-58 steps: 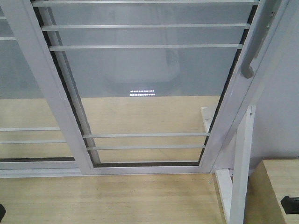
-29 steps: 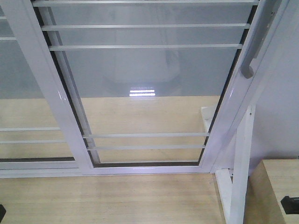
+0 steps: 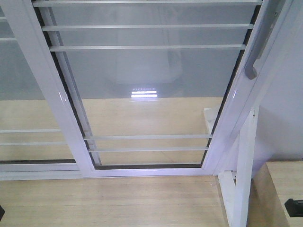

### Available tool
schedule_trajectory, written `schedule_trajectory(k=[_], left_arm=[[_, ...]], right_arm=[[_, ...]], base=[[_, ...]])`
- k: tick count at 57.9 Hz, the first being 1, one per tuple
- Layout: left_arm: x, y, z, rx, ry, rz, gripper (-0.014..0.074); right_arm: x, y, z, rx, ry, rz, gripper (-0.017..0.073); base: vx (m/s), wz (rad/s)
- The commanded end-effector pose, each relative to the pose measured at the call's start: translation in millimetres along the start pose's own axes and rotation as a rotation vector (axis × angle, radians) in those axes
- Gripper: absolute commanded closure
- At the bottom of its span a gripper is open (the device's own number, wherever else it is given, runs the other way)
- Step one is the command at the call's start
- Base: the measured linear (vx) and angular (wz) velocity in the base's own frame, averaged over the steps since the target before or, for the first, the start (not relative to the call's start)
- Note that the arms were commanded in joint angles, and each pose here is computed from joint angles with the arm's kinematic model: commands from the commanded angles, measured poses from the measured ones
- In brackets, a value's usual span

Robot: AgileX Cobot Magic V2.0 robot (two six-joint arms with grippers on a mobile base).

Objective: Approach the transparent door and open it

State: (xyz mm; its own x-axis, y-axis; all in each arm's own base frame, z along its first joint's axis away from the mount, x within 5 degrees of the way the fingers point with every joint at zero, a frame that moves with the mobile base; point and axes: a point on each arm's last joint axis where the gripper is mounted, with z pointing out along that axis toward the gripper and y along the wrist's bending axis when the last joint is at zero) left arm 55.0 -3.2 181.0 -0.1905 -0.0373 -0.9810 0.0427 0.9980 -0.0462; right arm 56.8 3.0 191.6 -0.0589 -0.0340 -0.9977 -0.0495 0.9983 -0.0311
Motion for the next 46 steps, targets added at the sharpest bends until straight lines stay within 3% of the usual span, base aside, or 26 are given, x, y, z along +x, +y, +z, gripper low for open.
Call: schedule_trajectory(k=[1,11,22,31,42,46], left_arm=[[-2.6,0.3,1.8,0.001,-0.108,-0.008,0.0589],[-12.4,0.3,0.2,0.002,-0.217,-0.007,0.0589],[-13.2,0.3,0.1,0.002,-0.225,-0.007,0.0589],[-14.7,0.3,-0.3,0.002,-0.242,-0.005,0.0589],[-16.2,0.2,-0.7,-0.001,-0.26,0.019,0.0589],[-20.4,0.2,-1.9,0.002,-0.307,0.001,0.0589]], right_arm=[[-2.4,-0.5,1.6,0.005,-0.053,-0.004,0.0559],[-2.4,-0.5,1.6,0.005,-0.053,-0.004,0.0559],[-2.4,-0.5,1.6,0.005,-0.053,-0.004,0.0559],[-7.9,-0.9,1.2,0.017,-0.113,-0.116,0.0559],[-18.2,-1.4,-0.6,0.029,-0.224,-0.116,0.0559],[-24.3,-1.8,-2.2,0.035,-0.293,-0.106,0.0559]], base=[[0.0,0.0],[0.0,0.0],[0.0,0.0],[0.0,0.0],[0.0,0.0],[0.0,0.0]])
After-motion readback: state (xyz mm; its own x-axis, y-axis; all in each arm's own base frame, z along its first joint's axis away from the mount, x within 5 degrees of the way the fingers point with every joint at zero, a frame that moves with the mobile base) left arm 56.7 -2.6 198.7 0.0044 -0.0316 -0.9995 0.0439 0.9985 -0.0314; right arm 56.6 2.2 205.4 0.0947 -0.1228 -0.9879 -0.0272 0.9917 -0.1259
